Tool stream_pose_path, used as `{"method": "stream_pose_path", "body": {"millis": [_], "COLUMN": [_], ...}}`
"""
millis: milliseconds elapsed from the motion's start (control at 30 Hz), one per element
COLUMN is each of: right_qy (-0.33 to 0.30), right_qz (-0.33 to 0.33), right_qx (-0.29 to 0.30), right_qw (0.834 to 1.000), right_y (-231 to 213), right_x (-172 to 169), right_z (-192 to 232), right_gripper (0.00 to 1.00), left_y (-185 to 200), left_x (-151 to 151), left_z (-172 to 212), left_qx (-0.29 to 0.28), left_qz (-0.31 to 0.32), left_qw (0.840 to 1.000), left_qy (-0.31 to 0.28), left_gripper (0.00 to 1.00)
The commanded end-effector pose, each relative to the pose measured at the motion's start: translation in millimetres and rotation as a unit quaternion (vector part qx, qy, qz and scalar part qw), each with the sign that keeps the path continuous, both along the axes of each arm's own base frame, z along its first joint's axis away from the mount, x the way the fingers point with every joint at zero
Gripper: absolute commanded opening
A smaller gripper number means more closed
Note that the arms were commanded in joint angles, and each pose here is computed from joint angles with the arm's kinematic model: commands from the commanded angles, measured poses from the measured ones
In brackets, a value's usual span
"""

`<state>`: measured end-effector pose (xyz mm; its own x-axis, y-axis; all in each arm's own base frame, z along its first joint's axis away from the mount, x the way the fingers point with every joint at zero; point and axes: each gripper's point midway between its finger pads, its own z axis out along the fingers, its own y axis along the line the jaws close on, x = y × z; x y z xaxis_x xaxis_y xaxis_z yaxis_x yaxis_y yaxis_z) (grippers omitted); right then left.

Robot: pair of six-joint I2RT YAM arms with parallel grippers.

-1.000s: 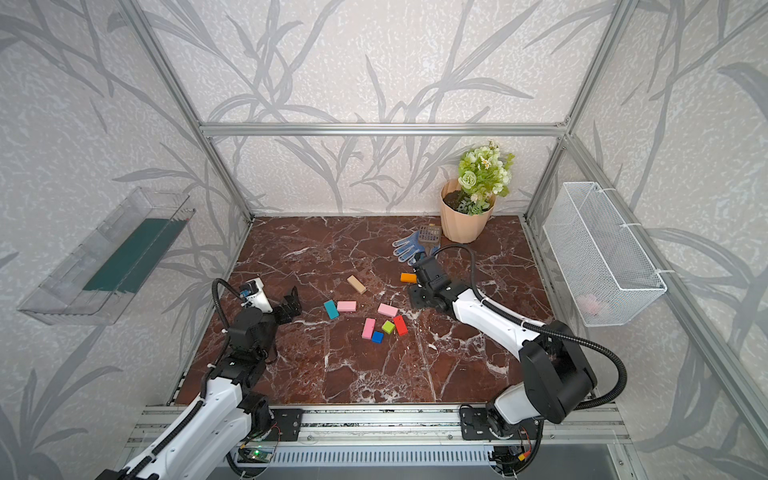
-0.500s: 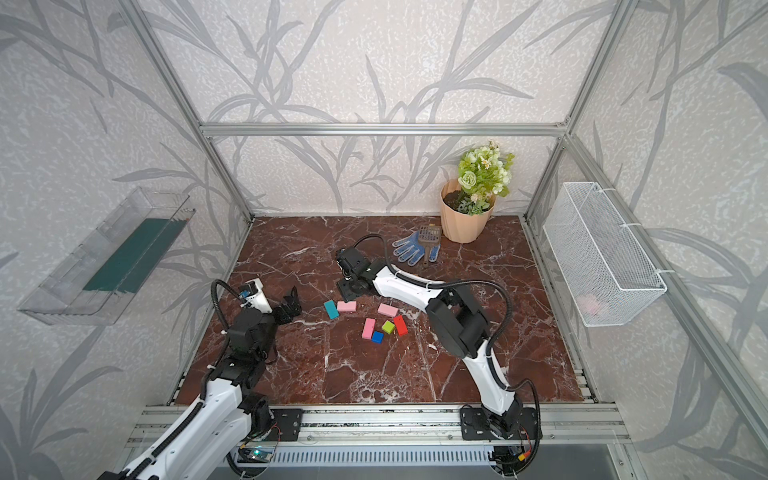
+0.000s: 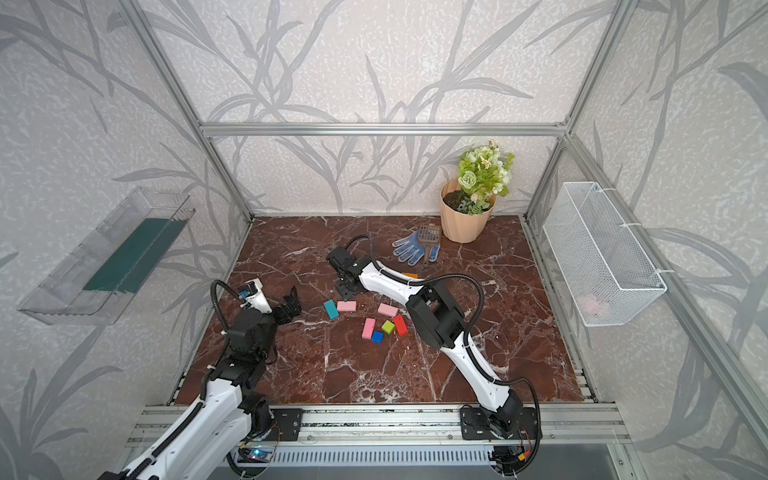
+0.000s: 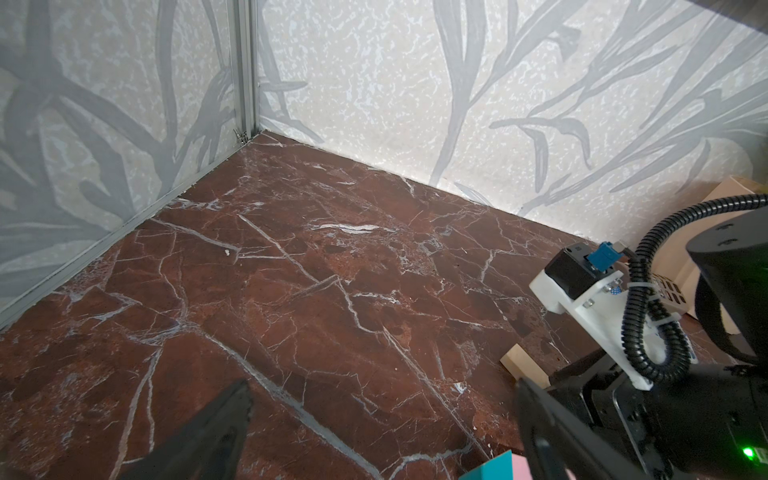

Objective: Build the wood block tower

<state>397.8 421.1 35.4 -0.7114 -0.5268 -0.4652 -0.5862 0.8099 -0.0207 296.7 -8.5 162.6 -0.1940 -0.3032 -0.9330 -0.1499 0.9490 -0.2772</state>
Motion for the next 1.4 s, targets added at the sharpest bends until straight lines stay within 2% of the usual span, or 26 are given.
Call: {"method": "stream_pose_path", "body": {"millis": [0, 167, 533, 700, 1000, 1100, 1200, 1367], "right_qy": [0.001, -0.019, -0.002, 0.010, 0.018, 0.021, 0.014, -0.023], "right_qz": [-0.008, -0.017, -0.018, -0.019, -0.023, -0.026, -0.035, -0.060], "right_qx": [-0.044, -0.069, -0.058, -0.057, -0.041, -0.028, -0.004, 0.050], "right_qw": [0.999, 0.997, 0.998, 0.998, 0.999, 0.999, 0.999, 0.997], "right_y": [-14.4, -21.4, -16.7, -13.1, -10.5, -10.1, -12.0, -30.5], "right_x": [2.0, 14.1, 21.1, 20.9, 16.5, 12.8, 7.5, -6.6], "right_z": [-17.3, -16.2, -27.7, -31.6, -22.3, -10.9, 10.3, 58.8], "right_gripper": [0.60, 0.61, 0.59, 0.40, 0.24, 0.20, 0.16, 0.16], "left_y": [1.2, 1.7, 1.9, 1.9, -0.2, -10.3, -34.3, -39.3], "left_x": [-0.2, -0.4, 0.3, -0.6, 0.3, 4.0, 10.6, 17.0], "left_z": [0.4, 0.2, 0.0, 0.0, 0.4, 0.8, 3.0, -1.3], "left_qx": [0.000, 0.001, 0.000, 0.000, 0.002, 0.003, 0.008, 0.030], "left_qz": [0.006, 0.007, 0.008, 0.008, 0.002, -0.027, -0.086, -0.082], "left_qw": [1.000, 1.000, 1.000, 1.000, 1.000, 1.000, 0.996, 0.996], "left_qy": [-0.005, -0.004, -0.003, -0.004, -0.002, 0.006, 0.010, 0.034], "left_gripper": [0.99, 0.99, 0.99, 0.99, 0.99, 0.99, 0.99, 0.99]}}
